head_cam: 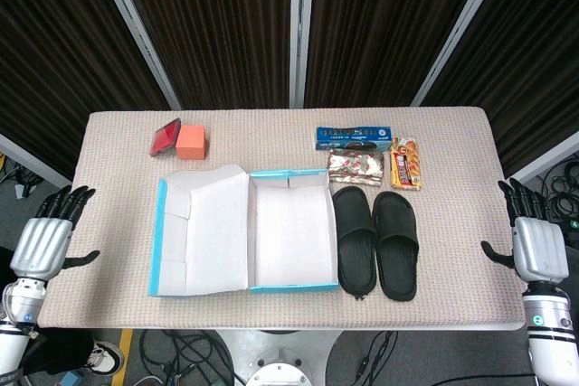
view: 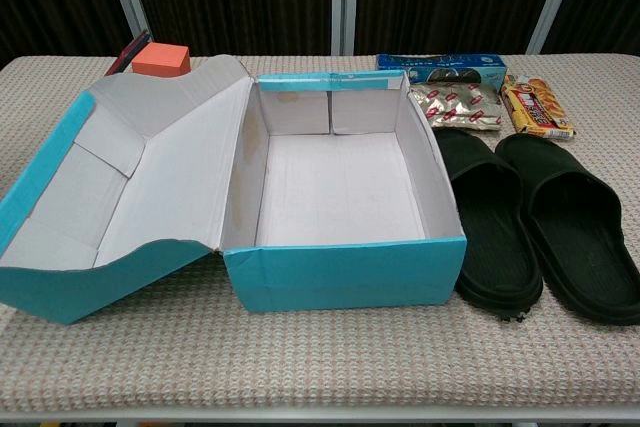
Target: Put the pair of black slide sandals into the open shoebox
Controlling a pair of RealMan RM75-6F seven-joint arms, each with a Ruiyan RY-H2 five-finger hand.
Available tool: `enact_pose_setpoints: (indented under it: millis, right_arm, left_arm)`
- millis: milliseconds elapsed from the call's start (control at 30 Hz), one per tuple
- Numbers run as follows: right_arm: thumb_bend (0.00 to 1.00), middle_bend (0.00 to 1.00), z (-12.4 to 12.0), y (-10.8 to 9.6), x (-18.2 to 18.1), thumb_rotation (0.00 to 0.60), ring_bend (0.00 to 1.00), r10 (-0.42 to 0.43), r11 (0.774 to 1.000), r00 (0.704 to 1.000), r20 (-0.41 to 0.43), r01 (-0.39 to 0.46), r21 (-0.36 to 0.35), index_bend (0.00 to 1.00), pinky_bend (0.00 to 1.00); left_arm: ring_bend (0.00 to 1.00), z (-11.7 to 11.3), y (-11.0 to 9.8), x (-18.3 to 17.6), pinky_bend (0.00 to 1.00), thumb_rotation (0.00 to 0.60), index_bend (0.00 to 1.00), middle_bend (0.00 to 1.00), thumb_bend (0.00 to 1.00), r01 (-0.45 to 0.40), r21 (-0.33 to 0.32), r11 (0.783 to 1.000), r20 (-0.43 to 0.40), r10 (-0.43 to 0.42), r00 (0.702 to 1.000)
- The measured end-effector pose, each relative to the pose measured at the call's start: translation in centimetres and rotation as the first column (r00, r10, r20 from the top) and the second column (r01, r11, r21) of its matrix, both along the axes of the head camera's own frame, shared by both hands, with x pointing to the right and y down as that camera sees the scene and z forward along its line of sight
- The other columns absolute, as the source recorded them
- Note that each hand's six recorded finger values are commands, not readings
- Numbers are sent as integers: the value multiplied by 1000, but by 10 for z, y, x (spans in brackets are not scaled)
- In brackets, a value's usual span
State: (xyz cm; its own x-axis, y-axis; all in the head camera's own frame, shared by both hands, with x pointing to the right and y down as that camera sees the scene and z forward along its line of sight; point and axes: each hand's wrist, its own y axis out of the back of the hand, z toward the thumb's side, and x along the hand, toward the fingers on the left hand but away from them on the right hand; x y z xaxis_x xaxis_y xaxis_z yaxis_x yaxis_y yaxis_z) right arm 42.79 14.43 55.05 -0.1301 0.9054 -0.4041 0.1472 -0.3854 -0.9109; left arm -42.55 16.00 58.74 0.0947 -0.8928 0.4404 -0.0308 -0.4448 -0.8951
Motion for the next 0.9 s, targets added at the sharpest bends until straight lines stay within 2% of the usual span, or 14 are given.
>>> enact_pose_setpoints:
  millis: [367, 467, 567, 700, 800, 900]
  right_arm:
    - [99, 0, 0, -6, -7, 600, 0, -17, 999, 999, 37, 19, -38, 0, 0]
    - [97, 5, 5, -11, -10, 600, 0, -26, 997, 1000, 13, 27, -75, 0, 0]
    - [97, 19, 15, -17, -16, 600, 0, -48, 989, 999, -16, 45, -142, 0, 0]
    - [94, 20, 37, -30, -33, 600, 0, -91, 960, 996, -17, 83, -269, 0, 0]
    - [88, 20, 55, -48, -56, 600, 0, -129, 922, 991, 16, 126, -365, 0, 0]
    - [86, 20, 70, -69, -83, 600, 0, -178, 889, 983, 36, 176, -423, 0, 0]
  left_arm:
    - [0, -1, 0, 3, 117, 600, 76, 81, 0, -8, -21, 1000, -21, 8, 1000]
    - [0, -1, -1, 2, 117, 600, 76, 81, 0, 4, -22, 1000, -39, -5, 999]
    - [0, 2, -1, -1, 118, 600, 76, 81, 0, 8, -30, 1000, -44, -9, 999]
    - [0, 7, -2, -3, 118, 600, 76, 81, 0, 8, -42, 999, -52, -10, 999]
    - [0, 5, -4, -4, 118, 600, 76, 81, 0, -2, -33, 999, -62, 0, 998]
    - [0, 3, -4, -4, 118, 600, 76, 81, 0, -10, -24, 1000, -67, 8, 998]
